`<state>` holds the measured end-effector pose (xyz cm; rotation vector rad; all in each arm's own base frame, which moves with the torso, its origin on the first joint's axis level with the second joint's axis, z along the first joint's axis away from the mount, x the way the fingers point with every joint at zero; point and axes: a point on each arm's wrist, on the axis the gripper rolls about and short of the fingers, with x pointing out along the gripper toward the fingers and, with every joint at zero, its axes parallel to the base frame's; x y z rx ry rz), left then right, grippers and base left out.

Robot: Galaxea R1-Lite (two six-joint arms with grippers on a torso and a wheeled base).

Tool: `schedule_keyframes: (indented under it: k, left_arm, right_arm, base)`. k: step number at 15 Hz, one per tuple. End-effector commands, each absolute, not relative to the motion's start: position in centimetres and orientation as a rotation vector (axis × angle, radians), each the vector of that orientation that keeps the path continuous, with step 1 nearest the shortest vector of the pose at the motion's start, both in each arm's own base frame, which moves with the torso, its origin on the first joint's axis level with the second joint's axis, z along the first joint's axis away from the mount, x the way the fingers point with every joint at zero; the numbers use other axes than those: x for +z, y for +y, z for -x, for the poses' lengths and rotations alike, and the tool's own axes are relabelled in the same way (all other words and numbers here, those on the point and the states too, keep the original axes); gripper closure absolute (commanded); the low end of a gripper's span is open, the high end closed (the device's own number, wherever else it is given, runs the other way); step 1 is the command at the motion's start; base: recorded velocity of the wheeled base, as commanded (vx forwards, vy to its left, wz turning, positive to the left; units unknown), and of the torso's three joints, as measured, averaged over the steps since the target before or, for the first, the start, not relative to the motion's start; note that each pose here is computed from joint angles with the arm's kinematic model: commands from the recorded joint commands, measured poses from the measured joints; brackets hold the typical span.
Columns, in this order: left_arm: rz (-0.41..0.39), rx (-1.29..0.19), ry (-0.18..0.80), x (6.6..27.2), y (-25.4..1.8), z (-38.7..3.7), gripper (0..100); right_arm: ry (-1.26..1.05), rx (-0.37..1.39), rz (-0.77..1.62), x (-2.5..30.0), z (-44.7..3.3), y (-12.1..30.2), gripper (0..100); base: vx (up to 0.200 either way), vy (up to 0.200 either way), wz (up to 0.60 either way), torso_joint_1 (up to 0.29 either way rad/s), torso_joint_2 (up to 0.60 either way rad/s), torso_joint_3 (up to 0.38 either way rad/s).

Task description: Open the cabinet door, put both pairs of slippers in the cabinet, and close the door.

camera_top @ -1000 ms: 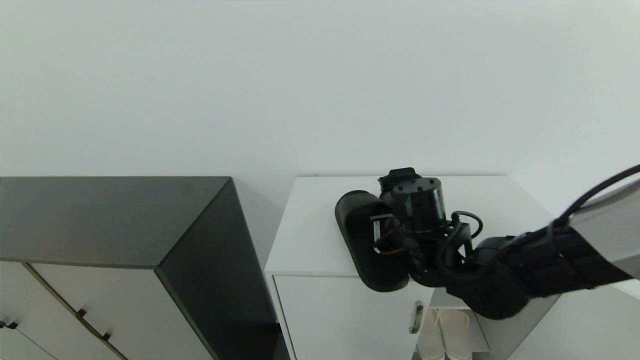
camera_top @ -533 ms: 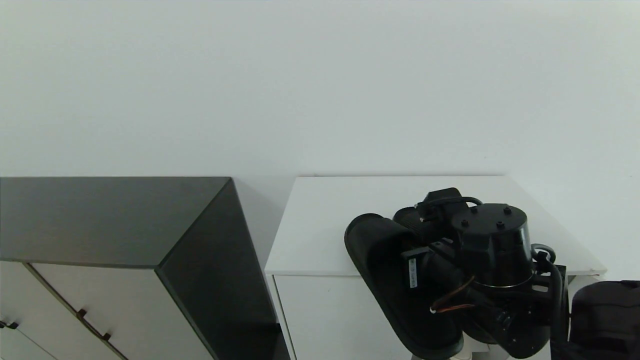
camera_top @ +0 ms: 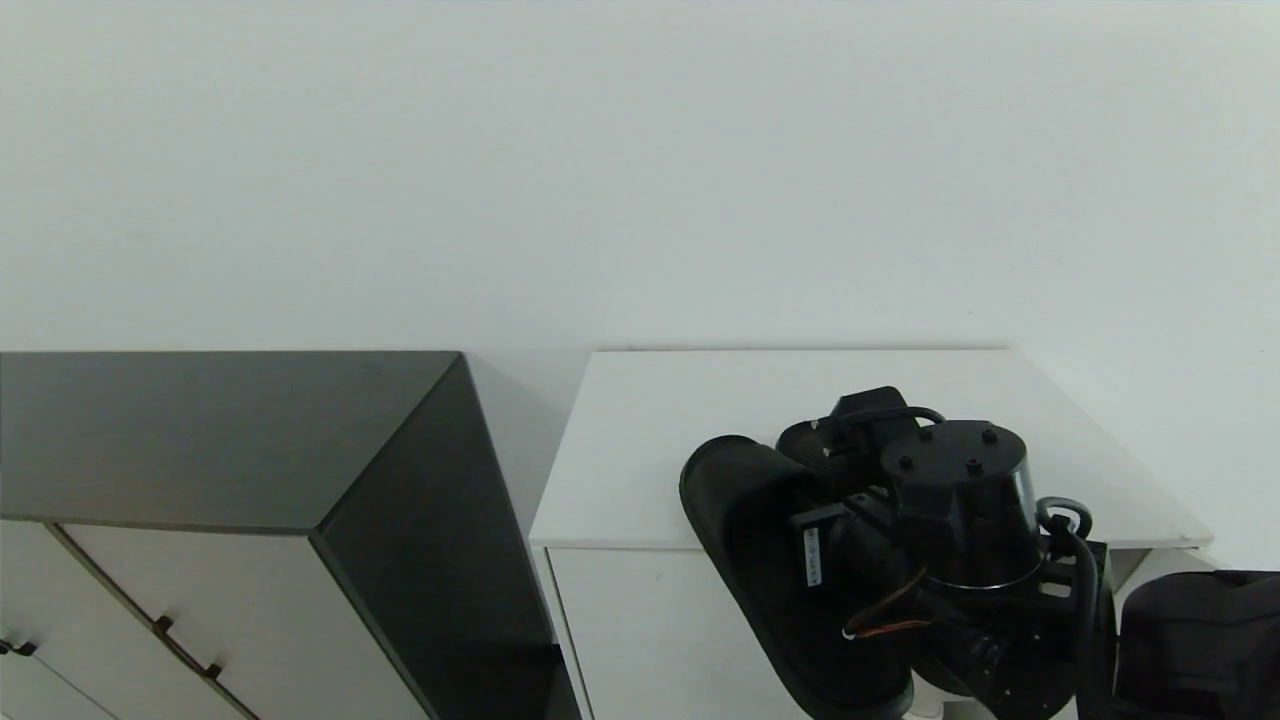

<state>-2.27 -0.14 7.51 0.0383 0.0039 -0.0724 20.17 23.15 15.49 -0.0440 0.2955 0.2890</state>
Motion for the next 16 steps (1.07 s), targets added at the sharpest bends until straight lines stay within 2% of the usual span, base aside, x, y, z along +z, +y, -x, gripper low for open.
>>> schedule_keyframes:
  k: [1,8,16]
  left_arm:
    - [-0.038,-0.072,0.005,7.52,-0.14,2.26,100]
    - [-0.038,-0.072,0.005,7.52,-0.14,2.26,100]
    - [-0.037,-0.072,0.005,7.52,-0.14,2.26,100]
  right_arm:
    - [0.304,0.289,0.050,15.13,-20.23,23.32,100]
    - [0.309,0.290,0.044,15.04,-20.06,23.26,100]
    - [0.316,0.290,0.022,14.91,-20.10,23.33,100]
  base:
    - [-0.200,0.000,0.00,0.007,0.01,-0.007]
    - [-0.200,0.000,0.00,-0.003,0.00,0.003]
    - [0.000,0.000,0.00,0.000,0.00,0.000]
